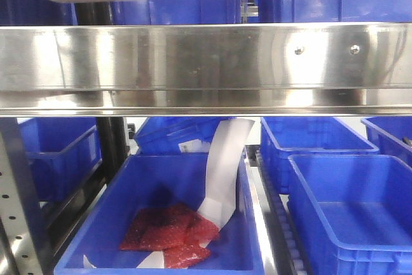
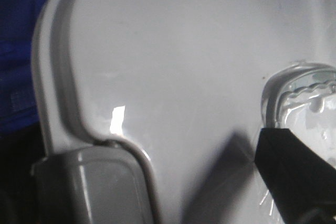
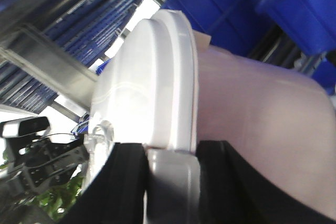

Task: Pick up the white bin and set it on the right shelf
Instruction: 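Raise the bin above the steel shelf rail and push it onto the shelf, then lower the bin onto the roller shelf and open both grippers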

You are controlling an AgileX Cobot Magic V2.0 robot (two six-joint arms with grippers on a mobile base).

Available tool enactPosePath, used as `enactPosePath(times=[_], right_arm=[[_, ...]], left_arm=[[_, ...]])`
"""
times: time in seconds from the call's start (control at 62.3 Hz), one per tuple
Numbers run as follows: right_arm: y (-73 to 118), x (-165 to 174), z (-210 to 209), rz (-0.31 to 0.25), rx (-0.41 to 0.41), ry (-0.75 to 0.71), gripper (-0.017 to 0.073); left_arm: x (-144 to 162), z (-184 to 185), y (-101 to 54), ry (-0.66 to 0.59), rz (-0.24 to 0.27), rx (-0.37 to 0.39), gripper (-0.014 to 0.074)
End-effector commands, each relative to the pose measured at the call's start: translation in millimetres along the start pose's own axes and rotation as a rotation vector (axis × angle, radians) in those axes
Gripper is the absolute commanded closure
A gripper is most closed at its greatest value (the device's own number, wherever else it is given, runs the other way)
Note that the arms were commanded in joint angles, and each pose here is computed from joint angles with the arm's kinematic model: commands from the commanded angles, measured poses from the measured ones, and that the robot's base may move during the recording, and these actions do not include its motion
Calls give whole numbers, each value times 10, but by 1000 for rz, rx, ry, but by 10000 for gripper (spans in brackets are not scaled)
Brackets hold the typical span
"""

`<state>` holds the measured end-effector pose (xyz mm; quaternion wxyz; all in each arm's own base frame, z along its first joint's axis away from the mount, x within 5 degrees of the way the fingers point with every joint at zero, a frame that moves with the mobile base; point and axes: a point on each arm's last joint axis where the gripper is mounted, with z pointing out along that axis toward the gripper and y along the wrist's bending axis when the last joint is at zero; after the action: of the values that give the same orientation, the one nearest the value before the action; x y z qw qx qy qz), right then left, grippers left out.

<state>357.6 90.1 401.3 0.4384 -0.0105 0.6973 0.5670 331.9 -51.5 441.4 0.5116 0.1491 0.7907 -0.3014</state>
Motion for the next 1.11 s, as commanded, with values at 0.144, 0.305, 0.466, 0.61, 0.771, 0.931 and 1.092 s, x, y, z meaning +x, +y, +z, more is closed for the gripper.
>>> enactPosePath(times=[0.144, 0.305, 0.466, 0.61, 0.771, 0.931, 1.092], right_arm=[[67, -26, 153, -22, -118, 25, 500], [-71, -13, 207, -30, -92, 25, 499], [-149, -11, 238, -48, -74, 22, 338], [-195, -30, 246, -53, -38, 0, 39], [-200, -111, 208, -117, -18, -27, -74], [-212, -254, 106, -170, 8, -51, -76], [-234, -382, -4, -268, 72, -39, -76]], left_arm=[[-70, 146, -59, -43, -81, 113, 719], [11, 301, 72, -8, -109, 109, 701], [49, 383, 153, 1, -115, 95, 546], [53, 396, 177, 0, -108, 79, 312], [-25, 366, 149, -26, -40, 78, 71], [-124, 318, 108, -42, 5, 71, 43], [-213, 258, 92, -31, 104, 21, 48]])
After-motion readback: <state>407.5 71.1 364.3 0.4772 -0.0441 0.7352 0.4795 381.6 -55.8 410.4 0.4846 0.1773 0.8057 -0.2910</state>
